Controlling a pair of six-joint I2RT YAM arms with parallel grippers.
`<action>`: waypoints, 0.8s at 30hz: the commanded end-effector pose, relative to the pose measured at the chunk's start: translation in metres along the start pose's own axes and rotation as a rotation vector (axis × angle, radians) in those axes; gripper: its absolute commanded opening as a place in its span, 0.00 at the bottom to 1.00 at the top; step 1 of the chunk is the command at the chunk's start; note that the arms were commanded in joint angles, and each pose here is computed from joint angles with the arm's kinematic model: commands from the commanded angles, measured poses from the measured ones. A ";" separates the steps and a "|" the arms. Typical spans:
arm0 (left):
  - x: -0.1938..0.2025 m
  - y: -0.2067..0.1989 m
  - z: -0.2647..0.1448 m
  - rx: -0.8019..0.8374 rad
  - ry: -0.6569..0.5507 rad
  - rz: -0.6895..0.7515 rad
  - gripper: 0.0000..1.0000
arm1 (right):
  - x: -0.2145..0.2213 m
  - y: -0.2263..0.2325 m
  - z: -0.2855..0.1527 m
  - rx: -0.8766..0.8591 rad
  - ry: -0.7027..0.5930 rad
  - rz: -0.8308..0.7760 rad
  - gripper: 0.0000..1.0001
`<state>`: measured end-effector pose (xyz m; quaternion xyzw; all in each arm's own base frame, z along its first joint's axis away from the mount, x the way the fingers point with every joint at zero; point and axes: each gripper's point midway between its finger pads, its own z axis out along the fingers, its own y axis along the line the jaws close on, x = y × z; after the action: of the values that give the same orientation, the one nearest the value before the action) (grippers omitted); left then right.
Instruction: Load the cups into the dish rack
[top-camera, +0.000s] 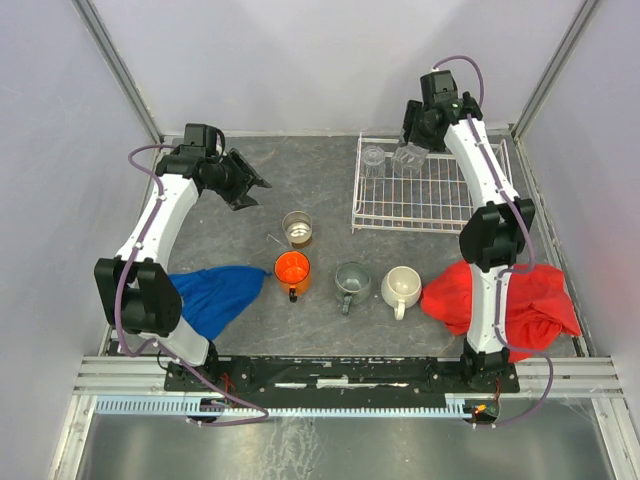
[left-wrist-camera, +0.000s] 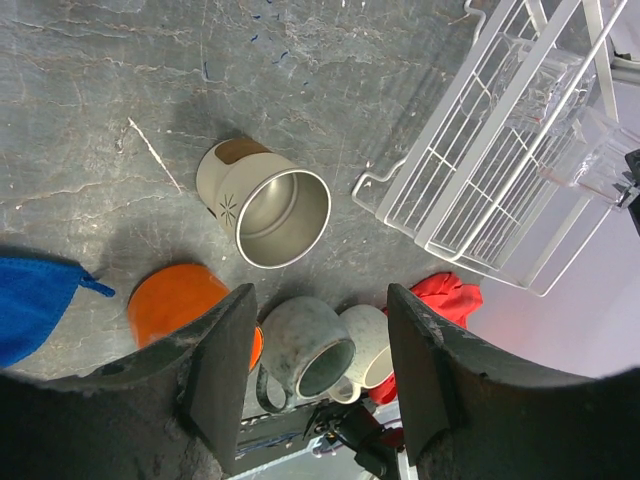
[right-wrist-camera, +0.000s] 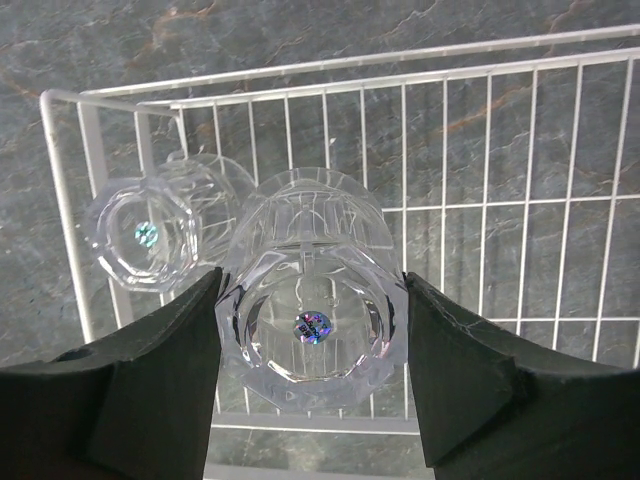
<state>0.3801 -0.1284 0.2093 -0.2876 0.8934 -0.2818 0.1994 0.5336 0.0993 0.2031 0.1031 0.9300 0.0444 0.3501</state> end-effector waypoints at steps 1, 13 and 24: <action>-0.014 -0.008 -0.010 0.016 -0.051 0.047 0.62 | -0.030 -0.008 -0.009 0.050 -0.093 -0.039 0.03; -0.011 -0.002 -0.015 -0.001 -0.074 0.026 0.62 | -0.016 -0.010 0.019 0.064 -0.055 -0.065 0.03; -0.005 0.007 -0.024 -0.027 -0.089 0.024 0.62 | -0.001 -0.003 0.046 0.079 -0.029 -0.110 0.03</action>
<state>0.3766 -0.1181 0.2111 -0.2977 0.8927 -0.2611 0.2153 0.5514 0.0921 0.1631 0.0779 0.9390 -0.0036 0.3351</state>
